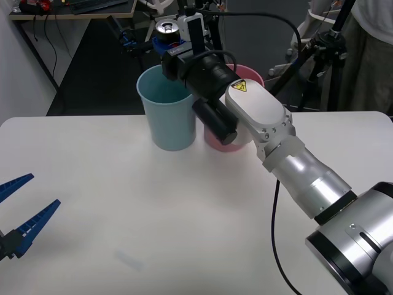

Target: Grasp the object on the table and drop it into the matching bin: aluminum can to the light blue bin, PET bottle to the pink bin.

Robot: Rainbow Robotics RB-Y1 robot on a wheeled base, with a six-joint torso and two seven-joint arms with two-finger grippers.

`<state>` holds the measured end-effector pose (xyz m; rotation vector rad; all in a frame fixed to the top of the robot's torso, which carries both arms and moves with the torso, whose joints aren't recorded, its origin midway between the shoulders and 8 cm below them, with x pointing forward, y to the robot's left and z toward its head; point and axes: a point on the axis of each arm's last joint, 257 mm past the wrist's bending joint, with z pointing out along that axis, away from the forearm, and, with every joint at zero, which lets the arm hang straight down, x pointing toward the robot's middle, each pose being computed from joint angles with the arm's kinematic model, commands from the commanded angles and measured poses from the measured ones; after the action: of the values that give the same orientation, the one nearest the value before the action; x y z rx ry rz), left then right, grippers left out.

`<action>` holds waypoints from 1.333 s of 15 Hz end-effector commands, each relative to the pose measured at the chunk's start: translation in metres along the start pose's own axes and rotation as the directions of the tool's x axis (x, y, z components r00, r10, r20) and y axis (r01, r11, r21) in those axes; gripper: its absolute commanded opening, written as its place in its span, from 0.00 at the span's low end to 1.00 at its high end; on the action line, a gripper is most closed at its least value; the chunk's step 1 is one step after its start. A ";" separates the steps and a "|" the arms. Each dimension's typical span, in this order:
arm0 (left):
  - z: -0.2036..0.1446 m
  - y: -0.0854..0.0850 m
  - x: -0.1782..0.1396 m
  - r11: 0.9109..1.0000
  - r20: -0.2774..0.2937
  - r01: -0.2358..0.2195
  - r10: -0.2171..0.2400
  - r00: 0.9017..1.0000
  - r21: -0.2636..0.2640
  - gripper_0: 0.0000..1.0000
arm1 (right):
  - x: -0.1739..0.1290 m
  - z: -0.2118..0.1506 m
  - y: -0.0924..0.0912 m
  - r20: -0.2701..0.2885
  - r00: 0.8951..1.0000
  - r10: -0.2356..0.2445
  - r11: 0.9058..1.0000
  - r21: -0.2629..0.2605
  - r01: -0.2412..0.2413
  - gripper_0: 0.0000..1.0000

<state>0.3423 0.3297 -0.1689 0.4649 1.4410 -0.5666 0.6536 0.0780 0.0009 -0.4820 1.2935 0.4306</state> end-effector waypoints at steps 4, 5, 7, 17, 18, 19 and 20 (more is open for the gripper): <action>0.000 0.000 0.000 1.000 0.000 0.000 0.000 1.000 0.000 1.00 | 0.006 0.004 0.003 -0.017 1.000 0.001 1.000 0.004 0.000 0.00; 0.000 0.000 0.000 1.000 0.000 0.000 0.000 1.000 0.000 1.00 | 0.008 0.004 0.004 -0.019 1.000 -0.001 1.000 0.002 0.001 0.05; 0.000 0.000 0.000 1.000 0.000 0.000 0.000 1.000 0.000 1.00 | 0.010 0.004 0.011 -0.024 1.000 -0.008 1.000 -0.011 0.008 1.00; 0.000 0.000 0.000 1.000 0.000 0.000 0.000 1.000 0.000 1.00 | 0.010 0.004 0.015 -0.024 1.000 -0.008 1.000 -0.029 0.008 1.00; 0.000 0.000 0.000 1.000 0.000 0.000 0.000 1.000 0.000 1.00 | 0.010 0.004 0.016 -0.024 1.000 -0.007 0.999 -0.032 0.006 1.00; 0.000 0.000 0.000 1.000 0.000 0.000 0.000 1.000 0.000 1.00 | 0.009 0.004 0.016 -0.023 1.000 -0.004 0.999 -0.032 0.003 1.00; 0.000 0.000 0.000 1.000 0.000 0.000 0.000 1.000 0.000 1.00 | 0.009 0.004 0.017 -0.021 1.000 -0.004 0.999 -0.033 0.004 1.00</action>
<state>0.3423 0.3297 -0.1689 0.4649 1.4410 -0.5666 0.6496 0.0940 -0.0091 -0.5181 1.3090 0.4442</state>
